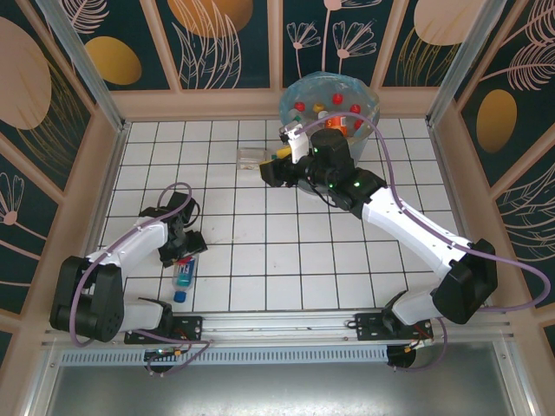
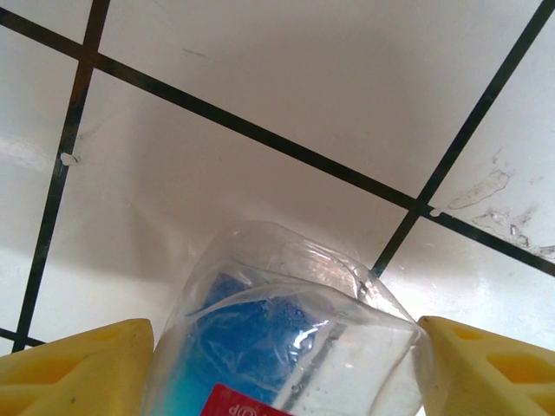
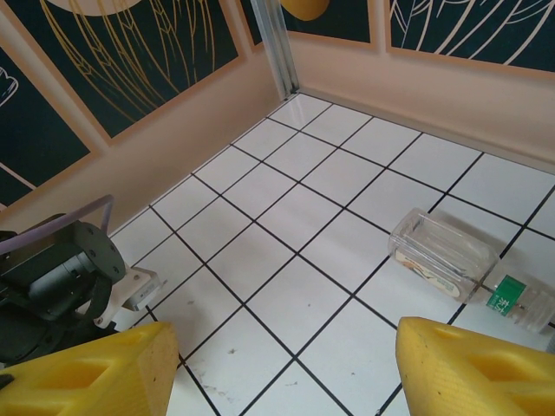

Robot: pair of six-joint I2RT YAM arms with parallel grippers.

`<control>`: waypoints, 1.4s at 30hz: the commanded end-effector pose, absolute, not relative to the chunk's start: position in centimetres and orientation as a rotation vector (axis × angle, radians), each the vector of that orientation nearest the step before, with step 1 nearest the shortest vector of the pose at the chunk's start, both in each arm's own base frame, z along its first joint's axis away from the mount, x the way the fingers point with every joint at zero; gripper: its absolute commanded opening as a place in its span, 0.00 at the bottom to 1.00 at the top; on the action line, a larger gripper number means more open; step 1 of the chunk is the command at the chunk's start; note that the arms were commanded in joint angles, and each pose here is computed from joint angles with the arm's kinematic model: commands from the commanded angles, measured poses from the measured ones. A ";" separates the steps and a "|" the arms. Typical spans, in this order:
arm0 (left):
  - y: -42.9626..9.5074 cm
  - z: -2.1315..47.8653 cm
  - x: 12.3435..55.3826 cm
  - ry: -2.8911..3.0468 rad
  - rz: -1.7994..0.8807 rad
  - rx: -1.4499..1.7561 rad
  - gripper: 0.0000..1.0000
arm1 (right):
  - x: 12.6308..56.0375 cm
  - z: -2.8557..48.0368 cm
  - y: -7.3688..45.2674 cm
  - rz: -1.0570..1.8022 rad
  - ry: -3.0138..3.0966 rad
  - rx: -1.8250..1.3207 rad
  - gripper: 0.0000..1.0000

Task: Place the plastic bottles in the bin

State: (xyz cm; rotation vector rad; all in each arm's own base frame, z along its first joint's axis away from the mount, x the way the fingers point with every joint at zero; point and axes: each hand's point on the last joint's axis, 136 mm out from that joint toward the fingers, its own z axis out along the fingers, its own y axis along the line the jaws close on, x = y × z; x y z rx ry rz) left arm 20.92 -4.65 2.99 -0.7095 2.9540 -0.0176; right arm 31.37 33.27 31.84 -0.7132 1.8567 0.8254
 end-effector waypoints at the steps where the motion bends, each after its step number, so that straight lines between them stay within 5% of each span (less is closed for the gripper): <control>1: -4.4 3.0 21.3 2.918 0.005 -0.759 0.72 | 31.1 31.7 33.4 0.840 1.856 -0.709 0.68; 13: -5.2 4.4 23.2 2.834 -0.089 -0.770 0.56 | 31.2 31.3 32.8 0.801 1.862 -0.702 0.68; 19: -5.4 9.1 25.8 2.715 -0.138 -0.758 0.54 | 31.2 32.6 32.3 0.784 1.828 -0.688 0.68; 31: -8.3 28.7 34.9 2.330 -0.404 -0.620 0.47 | 31.6 37.8 27.3 0.670 1.705 -0.559 0.67; 42: -21.3 47.0 41.5 1.932 -0.901 -0.314 0.43 | 32.2 41.5 17.6 0.520 1.599 -0.305 0.64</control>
